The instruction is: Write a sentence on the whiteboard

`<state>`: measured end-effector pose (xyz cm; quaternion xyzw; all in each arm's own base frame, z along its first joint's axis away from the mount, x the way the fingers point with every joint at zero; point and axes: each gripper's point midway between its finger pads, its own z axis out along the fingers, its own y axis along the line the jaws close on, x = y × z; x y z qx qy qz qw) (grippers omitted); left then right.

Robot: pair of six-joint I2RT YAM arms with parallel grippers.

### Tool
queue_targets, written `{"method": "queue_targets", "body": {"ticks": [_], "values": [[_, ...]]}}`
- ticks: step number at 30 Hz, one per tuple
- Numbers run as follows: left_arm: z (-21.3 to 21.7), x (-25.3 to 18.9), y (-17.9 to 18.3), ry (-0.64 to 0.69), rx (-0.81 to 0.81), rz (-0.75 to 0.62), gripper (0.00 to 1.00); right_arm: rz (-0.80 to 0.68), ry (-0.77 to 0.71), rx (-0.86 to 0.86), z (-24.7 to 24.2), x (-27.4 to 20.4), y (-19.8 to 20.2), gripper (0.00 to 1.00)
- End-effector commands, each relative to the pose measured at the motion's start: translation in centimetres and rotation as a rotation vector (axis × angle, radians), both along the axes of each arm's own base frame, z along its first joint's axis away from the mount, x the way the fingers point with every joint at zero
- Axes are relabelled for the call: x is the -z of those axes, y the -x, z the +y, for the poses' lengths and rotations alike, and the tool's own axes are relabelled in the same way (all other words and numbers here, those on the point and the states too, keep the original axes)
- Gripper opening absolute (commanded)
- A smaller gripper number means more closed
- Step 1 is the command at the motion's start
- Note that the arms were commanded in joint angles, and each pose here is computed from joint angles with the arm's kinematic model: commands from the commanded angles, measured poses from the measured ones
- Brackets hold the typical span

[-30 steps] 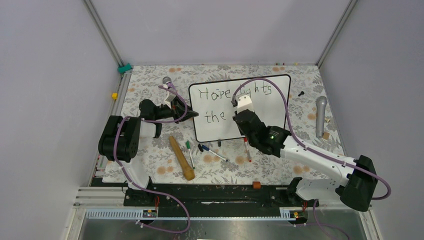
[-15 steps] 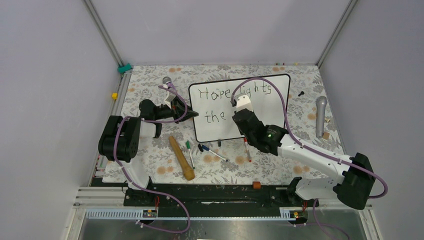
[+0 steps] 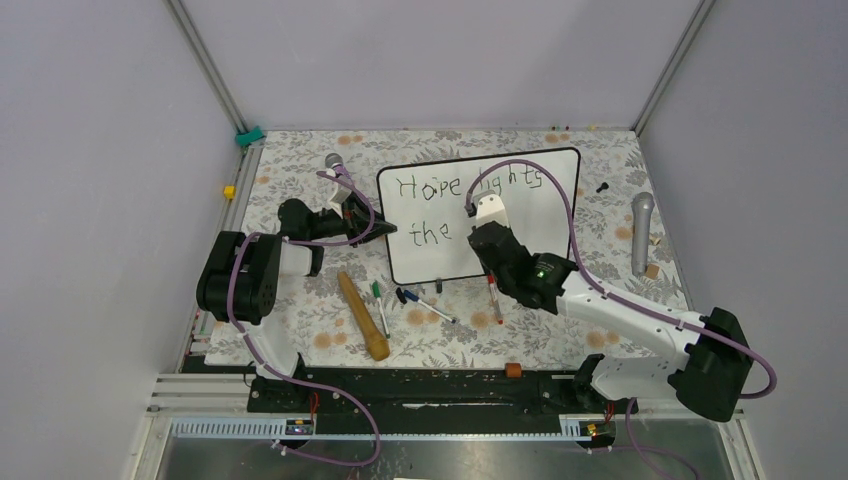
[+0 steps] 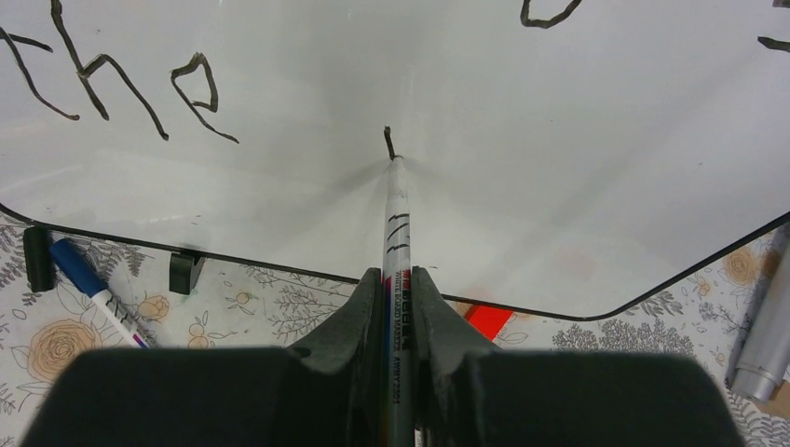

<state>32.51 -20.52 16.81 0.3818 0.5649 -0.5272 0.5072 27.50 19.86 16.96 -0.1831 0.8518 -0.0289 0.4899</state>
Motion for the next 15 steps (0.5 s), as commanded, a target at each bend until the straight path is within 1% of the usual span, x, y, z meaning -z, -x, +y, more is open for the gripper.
{"method": "queue_targets", "body": {"ticks": [1,15], "values": [[0.1,-1.0,-0.2,-0.018,-0.004,-0.228,0.00,-0.036,-0.043,0.038,-0.6,-1.5,-0.7,0.00],[0.1,-0.9,-0.2,-0.018,-0.004,-0.227,0.00,-0.066,-0.077,0.048,-0.5,-3.9,-2.1,0.00]]}}
